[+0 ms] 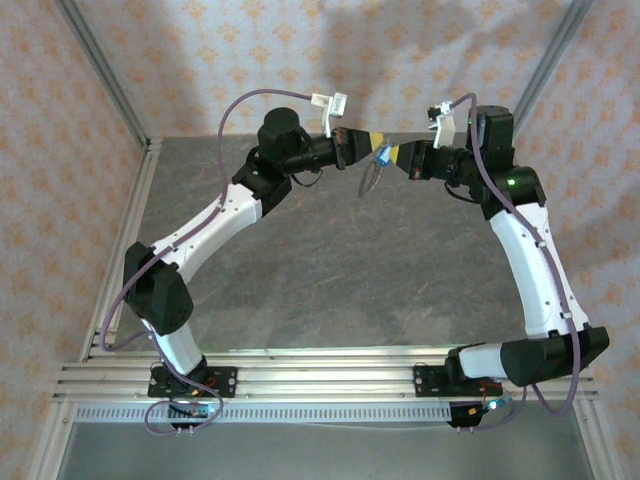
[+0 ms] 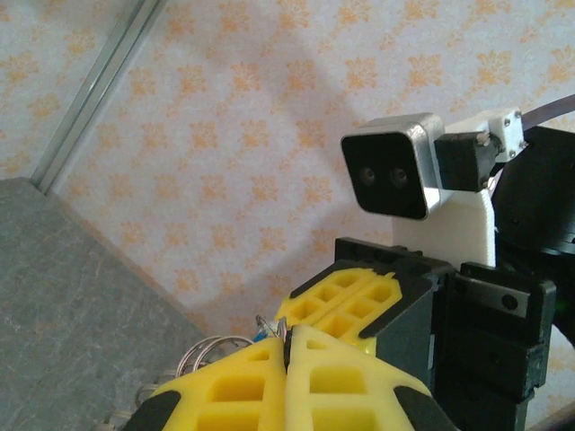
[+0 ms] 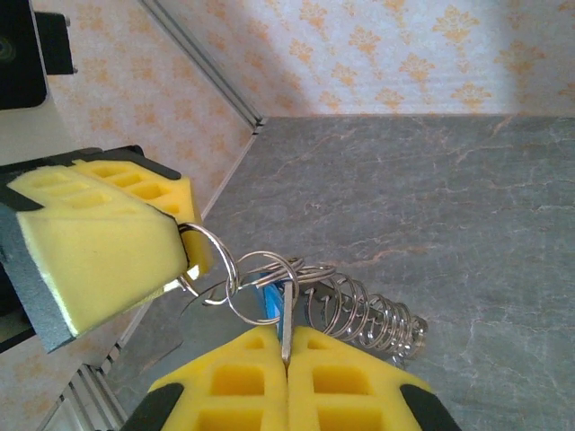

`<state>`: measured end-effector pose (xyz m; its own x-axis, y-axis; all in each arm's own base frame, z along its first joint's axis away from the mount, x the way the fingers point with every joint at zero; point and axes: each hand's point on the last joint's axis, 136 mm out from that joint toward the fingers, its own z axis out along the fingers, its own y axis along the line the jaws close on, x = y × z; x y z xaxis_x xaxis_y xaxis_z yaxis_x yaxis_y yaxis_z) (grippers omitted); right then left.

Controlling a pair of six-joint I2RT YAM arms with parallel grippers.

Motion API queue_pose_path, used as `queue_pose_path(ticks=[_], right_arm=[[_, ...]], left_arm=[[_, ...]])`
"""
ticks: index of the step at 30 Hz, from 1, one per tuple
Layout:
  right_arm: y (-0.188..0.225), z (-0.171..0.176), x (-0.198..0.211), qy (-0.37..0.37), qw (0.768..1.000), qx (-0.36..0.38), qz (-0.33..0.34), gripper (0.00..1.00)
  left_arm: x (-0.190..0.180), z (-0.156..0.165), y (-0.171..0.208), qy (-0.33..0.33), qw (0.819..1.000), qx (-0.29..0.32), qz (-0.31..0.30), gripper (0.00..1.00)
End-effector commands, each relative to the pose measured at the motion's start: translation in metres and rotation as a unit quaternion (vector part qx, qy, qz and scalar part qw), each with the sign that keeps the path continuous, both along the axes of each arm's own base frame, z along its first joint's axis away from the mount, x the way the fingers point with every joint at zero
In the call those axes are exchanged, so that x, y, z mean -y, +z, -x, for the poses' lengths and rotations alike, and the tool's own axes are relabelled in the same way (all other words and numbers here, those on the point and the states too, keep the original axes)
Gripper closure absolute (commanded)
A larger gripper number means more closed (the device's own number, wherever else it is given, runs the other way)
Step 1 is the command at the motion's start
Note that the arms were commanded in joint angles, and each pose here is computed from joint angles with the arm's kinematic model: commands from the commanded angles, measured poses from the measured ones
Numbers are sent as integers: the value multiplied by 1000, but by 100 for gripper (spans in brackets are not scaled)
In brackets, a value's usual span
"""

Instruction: Put the keys on the keyring

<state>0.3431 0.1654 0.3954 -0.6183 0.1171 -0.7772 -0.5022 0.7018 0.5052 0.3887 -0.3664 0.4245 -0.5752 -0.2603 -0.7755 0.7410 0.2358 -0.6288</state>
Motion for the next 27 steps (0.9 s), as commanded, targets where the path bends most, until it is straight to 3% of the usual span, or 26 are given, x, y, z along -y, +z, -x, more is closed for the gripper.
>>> queue_pose_path(ticks=[1, 20, 27], right_arm=[[24, 6, 14, -20, 999, 37, 7, 100], [28, 6, -12, 27, 999, 27, -6, 100], [29, 2, -4, 6, 999, 34, 13, 100]], left_arm=[[1, 16, 32, -15, 999, 47, 15, 100], [3, 18, 39, -20, 998, 51, 21, 100], [5, 18, 36, -21, 999, 47, 17, 100]])
